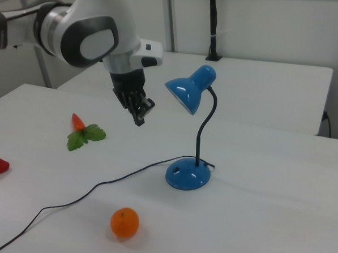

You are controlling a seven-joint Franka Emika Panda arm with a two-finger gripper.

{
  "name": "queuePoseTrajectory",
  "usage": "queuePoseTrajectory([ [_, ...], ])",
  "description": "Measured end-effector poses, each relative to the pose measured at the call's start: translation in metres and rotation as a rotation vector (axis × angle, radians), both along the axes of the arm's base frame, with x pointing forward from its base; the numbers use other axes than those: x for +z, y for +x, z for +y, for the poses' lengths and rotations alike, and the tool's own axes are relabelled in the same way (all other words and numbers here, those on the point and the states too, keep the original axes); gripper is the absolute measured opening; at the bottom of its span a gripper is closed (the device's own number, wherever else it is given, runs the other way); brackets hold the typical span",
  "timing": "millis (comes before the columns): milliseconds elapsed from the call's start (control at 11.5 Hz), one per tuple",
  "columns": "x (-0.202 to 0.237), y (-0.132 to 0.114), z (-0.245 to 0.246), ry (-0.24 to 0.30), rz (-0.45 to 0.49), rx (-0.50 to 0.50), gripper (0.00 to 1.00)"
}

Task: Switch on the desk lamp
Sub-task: 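Move the gripper over the blue lamp base and lower toward the switch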

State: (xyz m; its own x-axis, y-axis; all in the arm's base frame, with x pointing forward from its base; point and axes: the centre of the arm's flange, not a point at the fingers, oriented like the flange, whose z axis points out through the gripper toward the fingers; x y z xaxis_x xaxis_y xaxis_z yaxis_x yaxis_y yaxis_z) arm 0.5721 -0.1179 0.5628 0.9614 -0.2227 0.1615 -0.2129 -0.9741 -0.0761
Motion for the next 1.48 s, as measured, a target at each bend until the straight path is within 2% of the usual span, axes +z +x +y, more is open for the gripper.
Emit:
queuePoseTrajectory([
  [349, -0.043, 0.009, 0.003, -0.008, -0.103, -0.125, 0.07],
  [611, -0.073, 0.017, 0.017, -0.053, -0.131, -0.206, 0.07],
  [872, -0.105, 0.033, 0.015, -0.079, -0.157, -0.259, 0.07],
  [1134, -0.137, 0.043, 0.021, -0.089, -0.143, -0.290, 0.07],
  [1483, -0.186, 0.063, 0.029, -0.117, -0.200, -0.346, 0.04],
])
